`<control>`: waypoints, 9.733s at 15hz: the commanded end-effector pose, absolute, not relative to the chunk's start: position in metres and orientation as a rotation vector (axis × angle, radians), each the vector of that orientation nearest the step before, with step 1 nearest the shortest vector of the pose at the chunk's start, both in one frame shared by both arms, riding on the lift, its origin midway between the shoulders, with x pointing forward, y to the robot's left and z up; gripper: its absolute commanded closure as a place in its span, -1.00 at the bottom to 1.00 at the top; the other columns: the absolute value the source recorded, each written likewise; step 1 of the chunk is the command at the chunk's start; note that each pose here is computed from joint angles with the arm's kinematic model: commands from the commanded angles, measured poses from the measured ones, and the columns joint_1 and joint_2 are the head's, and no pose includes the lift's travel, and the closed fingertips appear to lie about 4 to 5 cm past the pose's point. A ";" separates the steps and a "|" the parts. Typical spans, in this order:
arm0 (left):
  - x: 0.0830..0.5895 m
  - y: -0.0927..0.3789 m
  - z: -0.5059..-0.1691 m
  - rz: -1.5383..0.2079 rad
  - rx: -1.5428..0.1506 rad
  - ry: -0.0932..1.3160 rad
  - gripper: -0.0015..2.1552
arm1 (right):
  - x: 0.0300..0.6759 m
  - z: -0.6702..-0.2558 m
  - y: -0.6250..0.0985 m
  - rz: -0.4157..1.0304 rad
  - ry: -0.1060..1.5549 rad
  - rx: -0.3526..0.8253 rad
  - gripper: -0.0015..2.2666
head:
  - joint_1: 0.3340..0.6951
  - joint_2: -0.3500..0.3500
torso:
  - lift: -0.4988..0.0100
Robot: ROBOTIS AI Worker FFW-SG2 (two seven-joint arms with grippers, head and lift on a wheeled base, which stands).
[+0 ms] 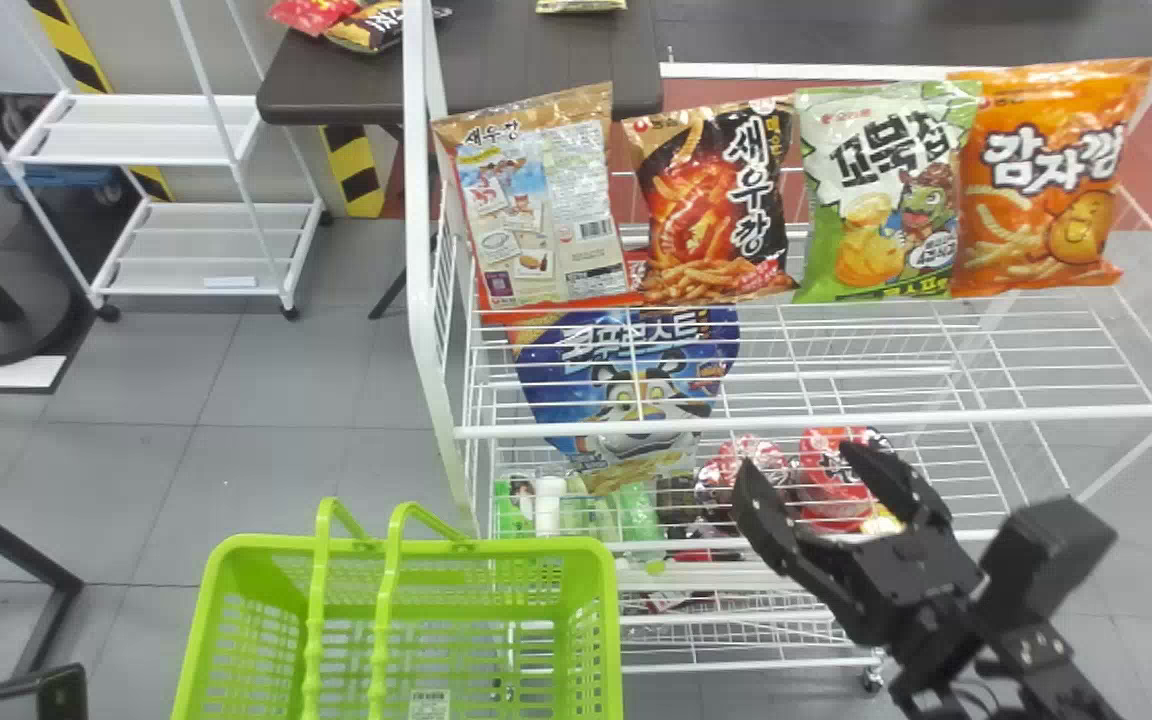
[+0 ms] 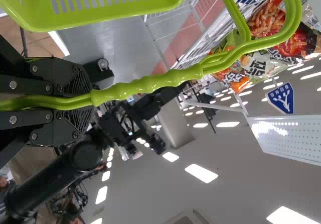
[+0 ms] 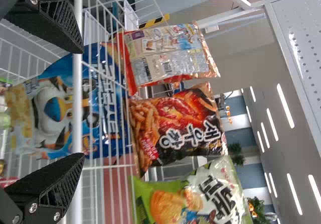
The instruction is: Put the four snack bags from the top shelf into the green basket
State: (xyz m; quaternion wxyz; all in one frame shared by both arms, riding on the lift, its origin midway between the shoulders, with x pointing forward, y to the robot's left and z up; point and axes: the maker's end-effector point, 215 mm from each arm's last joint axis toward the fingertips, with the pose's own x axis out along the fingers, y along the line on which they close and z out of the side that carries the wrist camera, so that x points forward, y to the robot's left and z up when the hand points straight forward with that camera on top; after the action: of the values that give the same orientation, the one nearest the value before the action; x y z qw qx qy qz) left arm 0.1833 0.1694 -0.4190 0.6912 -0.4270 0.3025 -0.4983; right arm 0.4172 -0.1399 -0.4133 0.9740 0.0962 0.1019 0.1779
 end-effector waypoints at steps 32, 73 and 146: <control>0.195 0.176 -0.420 -1.157 -0.958 0.685 0.99 | 0.656 -0.397 0.015 0.647 0.295 0.072 0.99 | 1.00 0.70 | 0.96; 0.222 0.172 -0.412 -1.166 -0.983 0.706 0.99 | 0.287 -0.452 -0.006 0.705 0.785 0.347 -0.95 | 1.00 1.00 | 0.96; 0.214 0.174 -0.418 -1.156 -1.005 0.718 0.99 | 0.492 -0.404 -0.172 0.314 0.449 0.031 -0.95 | 1.00 0.25 | 0.96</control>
State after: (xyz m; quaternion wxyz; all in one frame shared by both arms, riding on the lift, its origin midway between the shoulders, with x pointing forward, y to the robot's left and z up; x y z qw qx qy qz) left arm 0.2159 0.1738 -0.4197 0.6660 -0.4424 0.3198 -0.5084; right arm 0.4605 -0.1529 -0.4053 0.9577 0.0237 0.2288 0.1727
